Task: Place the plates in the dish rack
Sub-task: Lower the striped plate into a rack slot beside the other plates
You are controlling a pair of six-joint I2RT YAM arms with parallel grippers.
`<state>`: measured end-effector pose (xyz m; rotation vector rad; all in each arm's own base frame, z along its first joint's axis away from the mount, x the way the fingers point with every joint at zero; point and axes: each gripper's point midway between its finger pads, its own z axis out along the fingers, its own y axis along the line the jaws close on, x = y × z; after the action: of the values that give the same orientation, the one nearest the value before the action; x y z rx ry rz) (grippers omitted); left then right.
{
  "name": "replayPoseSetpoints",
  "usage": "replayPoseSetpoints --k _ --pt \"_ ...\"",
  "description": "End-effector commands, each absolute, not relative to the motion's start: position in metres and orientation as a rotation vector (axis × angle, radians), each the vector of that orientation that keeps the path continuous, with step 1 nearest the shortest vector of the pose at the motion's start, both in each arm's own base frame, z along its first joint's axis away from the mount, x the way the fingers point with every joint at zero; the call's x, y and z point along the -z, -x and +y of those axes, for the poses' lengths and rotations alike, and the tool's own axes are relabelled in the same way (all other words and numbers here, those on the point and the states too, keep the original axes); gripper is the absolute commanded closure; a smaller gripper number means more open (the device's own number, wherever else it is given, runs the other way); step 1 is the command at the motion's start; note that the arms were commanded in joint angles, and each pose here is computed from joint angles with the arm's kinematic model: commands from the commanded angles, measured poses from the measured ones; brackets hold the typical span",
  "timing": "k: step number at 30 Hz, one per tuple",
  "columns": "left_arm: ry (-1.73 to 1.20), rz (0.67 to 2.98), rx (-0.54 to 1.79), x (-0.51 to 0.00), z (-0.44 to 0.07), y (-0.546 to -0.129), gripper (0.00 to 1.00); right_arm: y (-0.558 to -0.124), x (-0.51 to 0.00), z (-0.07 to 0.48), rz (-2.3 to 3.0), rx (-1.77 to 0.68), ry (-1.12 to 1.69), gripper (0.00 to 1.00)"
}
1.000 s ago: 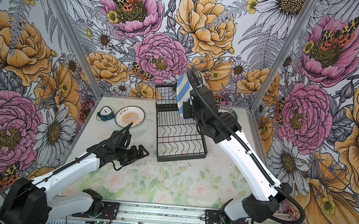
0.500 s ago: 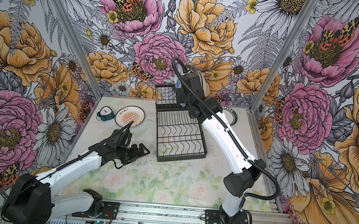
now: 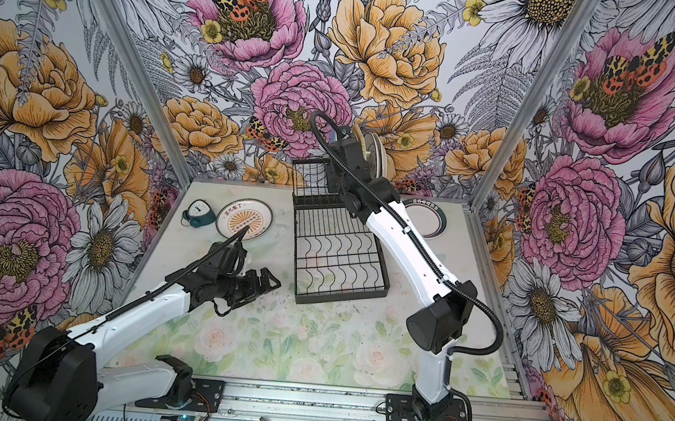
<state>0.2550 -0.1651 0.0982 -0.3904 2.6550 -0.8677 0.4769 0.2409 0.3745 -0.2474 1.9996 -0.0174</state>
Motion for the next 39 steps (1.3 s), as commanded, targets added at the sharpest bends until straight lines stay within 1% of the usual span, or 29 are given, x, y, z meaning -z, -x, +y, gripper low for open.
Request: replayPoseSetpoints --k 1,11,21,35,39 --pt "0.364 2.623 0.89 -0.105 -0.165 -0.261 0.01 -0.488 -0.397 0.235 1.93 -0.004 0.157 1.0" --pt "0.382 2.622 0.891 -0.102 -0.161 -0.258 0.01 -0.498 -0.368 0.239 1.984 0.001 0.146 1.0" --pt "0.391 2.615 0.9 -0.102 -0.157 -0.257 0.01 -0.499 -0.347 0.236 2.025 0.027 0.129 1.0" --pt "0.389 2.596 0.917 -0.107 -0.152 -0.263 0.01 -0.5 -0.342 0.236 2.034 0.031 0.133 0.83" --pt "0.389 2.592 0.915 -0.109 -0.15 -0.264 0.01 -0.499 -0.343 0.238 2.033 0.023 0.134 0.76"
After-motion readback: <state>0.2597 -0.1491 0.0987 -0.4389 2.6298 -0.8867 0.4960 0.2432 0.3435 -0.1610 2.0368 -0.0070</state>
